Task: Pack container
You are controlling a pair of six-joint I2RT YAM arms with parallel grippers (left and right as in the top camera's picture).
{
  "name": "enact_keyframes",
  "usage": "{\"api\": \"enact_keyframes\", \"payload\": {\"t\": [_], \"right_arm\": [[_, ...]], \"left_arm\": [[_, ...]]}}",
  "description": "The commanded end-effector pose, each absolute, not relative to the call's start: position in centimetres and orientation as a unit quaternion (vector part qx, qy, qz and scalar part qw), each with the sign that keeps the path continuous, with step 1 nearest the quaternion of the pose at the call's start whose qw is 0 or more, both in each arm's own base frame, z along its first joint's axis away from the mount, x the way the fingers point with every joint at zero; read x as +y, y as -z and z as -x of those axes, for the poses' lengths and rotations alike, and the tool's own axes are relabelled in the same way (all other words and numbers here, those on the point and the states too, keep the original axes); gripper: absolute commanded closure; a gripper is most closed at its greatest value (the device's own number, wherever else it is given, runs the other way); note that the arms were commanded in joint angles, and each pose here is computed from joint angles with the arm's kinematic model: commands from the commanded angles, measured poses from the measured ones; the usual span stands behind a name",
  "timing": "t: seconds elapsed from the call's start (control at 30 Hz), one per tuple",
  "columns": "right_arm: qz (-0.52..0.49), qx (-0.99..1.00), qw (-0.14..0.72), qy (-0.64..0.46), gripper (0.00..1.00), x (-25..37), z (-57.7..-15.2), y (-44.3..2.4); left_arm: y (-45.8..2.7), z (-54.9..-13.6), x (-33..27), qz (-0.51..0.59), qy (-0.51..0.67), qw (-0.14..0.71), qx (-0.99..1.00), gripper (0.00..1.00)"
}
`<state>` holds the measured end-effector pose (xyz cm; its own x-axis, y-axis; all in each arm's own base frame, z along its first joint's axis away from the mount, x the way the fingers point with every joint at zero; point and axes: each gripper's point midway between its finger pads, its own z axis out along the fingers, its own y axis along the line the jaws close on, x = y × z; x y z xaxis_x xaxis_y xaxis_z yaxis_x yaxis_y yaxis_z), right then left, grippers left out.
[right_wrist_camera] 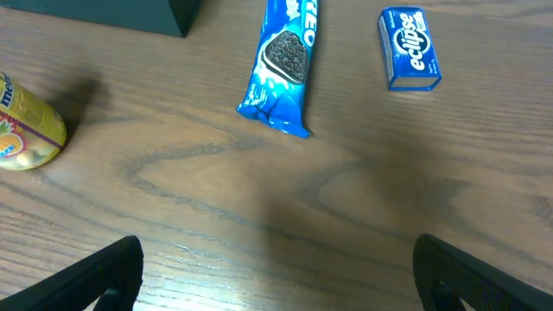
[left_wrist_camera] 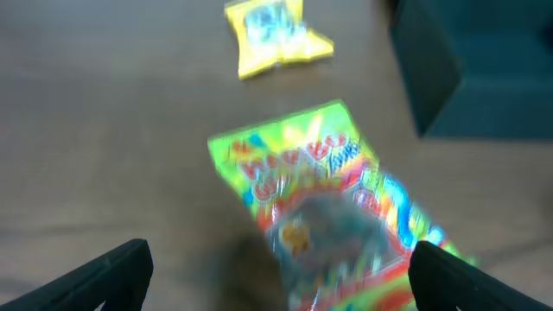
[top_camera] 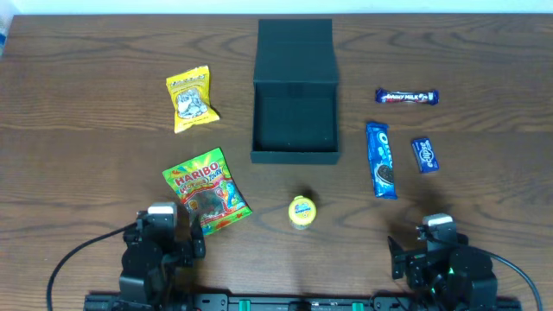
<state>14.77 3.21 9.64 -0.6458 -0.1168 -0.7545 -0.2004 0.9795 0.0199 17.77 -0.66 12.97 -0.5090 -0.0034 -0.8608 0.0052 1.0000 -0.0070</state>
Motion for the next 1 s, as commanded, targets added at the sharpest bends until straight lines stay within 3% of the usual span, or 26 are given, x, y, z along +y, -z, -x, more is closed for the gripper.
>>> {"api": "enact_keyframes", "payload": {"t": [0.0, 0.3, 0.47, 0.57, 0.67, 0.97], "right_arm": [[0.088, 0.907, 0.409, -0.047, 0.01, 3.1, -14.7, -9.3], [0.088, 0.907, 0.409, -0.047, 0.01, 3.1, -14.7, -9.3], [0.088, 0.907, 0.409, -0.047, 0.01, 3.1, -14.7, -9.3], [0.088, 0.907, 0.409, -0.047, 0.01, 3.1, -14.7, -9.3], [0.088, 0.907, 0.409, -0.047, 0.01, 3.1, -14.7, -9.3], [0.088, 0.907, 0.409, -0.047, 0.01, 3.1, -14.7, -9.3]], "left_arm": [[-13.9, -18.7, -0.5, 0.006, -0.002, 0.512, 0.859, 0.04], [-17.0, -21.1, -3.2, 0.031, 0.084, 0.495, 0.865, 0.04], [-20.3, -21.4, -5.3, 0.124, 0.167, 0.424, 0.882, 0.04], [-21.4, -20.7, -8.2, 0.11, 0.218, 0.343, 0.907, 0.04], [-22.4, -22.0, -9.2, 0.101, 0.218, 0.327, 0.914, 0.04], [-20.3, -23.7, -10.9, 0.092, 0.202, 0.256, 0.941, 0.04]]}}
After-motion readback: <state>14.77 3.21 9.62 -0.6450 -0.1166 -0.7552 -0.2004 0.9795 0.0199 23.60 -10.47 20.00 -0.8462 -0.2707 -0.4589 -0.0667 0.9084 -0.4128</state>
